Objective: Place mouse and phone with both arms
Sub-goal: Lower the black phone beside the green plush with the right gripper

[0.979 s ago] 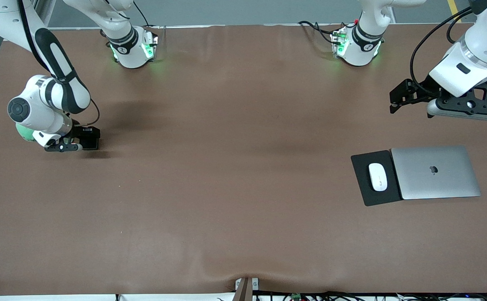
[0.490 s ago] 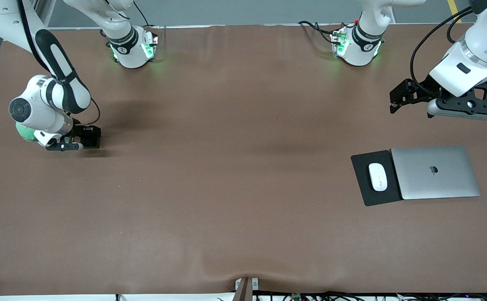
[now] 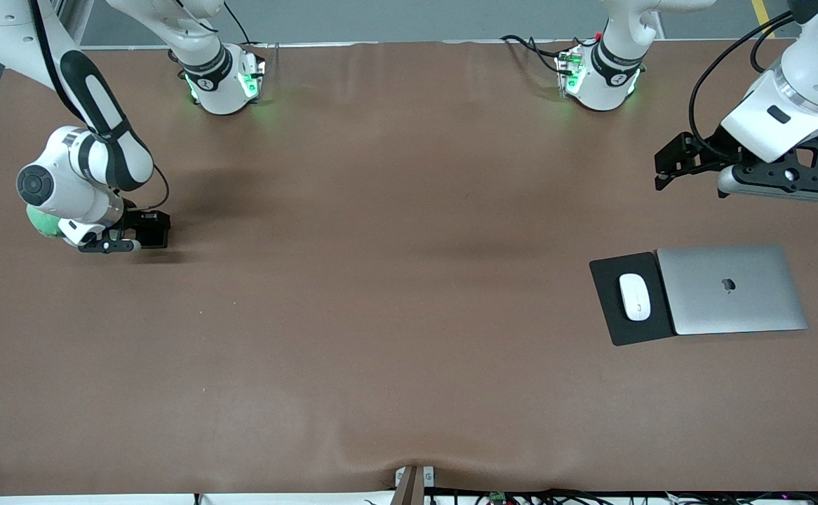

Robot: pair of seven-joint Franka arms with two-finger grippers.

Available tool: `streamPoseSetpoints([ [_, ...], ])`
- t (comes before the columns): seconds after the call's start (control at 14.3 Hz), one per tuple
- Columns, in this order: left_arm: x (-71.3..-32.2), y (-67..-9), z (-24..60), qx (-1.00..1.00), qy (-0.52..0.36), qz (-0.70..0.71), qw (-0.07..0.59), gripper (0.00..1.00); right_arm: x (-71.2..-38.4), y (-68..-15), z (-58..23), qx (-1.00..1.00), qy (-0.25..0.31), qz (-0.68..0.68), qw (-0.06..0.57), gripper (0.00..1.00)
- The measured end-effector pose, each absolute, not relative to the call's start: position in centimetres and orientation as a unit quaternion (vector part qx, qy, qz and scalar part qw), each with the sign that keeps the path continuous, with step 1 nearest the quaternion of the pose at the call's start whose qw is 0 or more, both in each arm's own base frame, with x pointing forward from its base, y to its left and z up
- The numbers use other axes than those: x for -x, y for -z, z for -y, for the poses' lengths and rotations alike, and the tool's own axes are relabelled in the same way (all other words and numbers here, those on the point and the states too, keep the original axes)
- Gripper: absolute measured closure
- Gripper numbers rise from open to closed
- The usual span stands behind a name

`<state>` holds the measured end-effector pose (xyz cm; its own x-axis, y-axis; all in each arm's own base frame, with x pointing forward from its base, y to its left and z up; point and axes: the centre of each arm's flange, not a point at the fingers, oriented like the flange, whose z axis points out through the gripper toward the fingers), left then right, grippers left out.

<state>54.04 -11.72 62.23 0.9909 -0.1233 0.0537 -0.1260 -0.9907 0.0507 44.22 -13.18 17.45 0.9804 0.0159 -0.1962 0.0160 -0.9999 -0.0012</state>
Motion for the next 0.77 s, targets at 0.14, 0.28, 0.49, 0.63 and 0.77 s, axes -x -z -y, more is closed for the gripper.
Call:
streamPoseSetpoints([
  [0.14, -54.0, -62.2, 11.7, -0.997, -0.025, 0.062, 0.027, 0.00, -44.2, -17.3, 13.2, -0.995, 0.100, -0.008, 0.000, 0.16],
  [0.28, -54.0, -62.2, 11.7, -0.997, -0.025, 0.062, 0.027, 0.00, -44.0, -17.0, 13.2, -0.995, 0.104, -0.008, 0.000, 0.00],
  [0.49, -54.0, -62.2, 11.7, -0.997, -0.025, 0.062, 0.027, 0.00, -44.1, -17.0, 13.2, -0.995, 0.103, -0.008, 0.000, 0.00],
  [0.63, -54.0, -62.2, 11.7, -0.997, -0.025, 0.062, 0.027, 0.00, -44.6, -17.8, 13.2, -0.995, 0.099, -0.009, 0.000, 0.00],
  [0.77, -54.0, -62.2, 11.7, -0.997, -0.025, 0.062, 0.027, 0.00, -46.0, -20.3, 12.8, -0.995, 0.102, -0.014, -0.004, 0.00],
])
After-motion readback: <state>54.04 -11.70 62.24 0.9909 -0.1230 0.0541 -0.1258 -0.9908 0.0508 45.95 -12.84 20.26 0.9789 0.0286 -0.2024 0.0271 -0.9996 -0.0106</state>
